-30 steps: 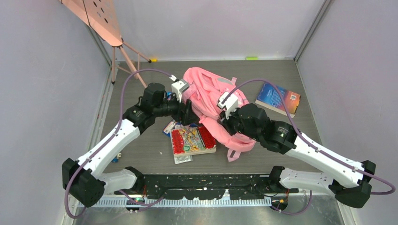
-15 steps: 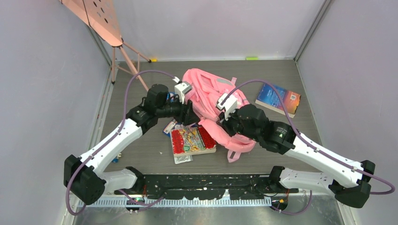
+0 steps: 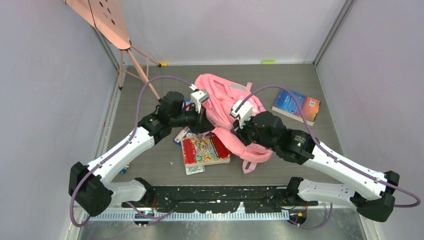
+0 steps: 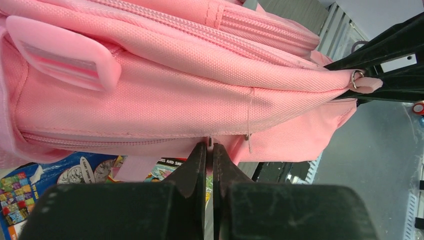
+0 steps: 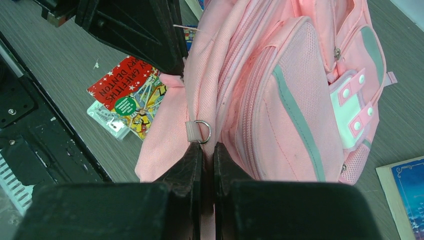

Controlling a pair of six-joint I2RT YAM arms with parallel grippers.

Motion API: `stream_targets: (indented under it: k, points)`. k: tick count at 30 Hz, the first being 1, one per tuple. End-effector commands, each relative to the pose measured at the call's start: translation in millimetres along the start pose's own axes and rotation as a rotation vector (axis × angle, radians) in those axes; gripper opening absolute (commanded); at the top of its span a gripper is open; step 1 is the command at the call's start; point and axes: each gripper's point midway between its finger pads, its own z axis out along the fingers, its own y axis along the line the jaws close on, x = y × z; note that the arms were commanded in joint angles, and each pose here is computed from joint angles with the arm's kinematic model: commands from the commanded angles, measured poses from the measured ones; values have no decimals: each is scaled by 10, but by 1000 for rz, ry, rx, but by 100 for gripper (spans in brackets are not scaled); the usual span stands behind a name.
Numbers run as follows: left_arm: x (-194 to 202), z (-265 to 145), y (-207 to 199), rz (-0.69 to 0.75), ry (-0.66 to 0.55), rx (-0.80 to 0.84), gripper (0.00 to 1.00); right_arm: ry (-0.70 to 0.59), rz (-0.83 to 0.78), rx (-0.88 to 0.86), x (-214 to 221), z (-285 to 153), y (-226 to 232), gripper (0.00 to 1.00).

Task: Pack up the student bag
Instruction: Unzip the student bag at the center of the board.

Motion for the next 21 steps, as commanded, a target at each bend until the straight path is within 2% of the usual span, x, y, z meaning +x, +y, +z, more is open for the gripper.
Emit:
stream_targets:
  k: [1,5,12,21]
  points:
    - [-115,7,-2,26,-45,-12,0,-251,52,3,-666,-117,-18,0]
    - [-100,-31,227,13,-36,-150,0,-254,53,6,-668,-135,-27,0]
    - [4,-128,665,-21,57,-375,0,-256,57,-9,-659,-169,-6,0]
    - [-120,-287,1126,-118,27,-536,0,-248,65,-39,-617,-157,52,0]
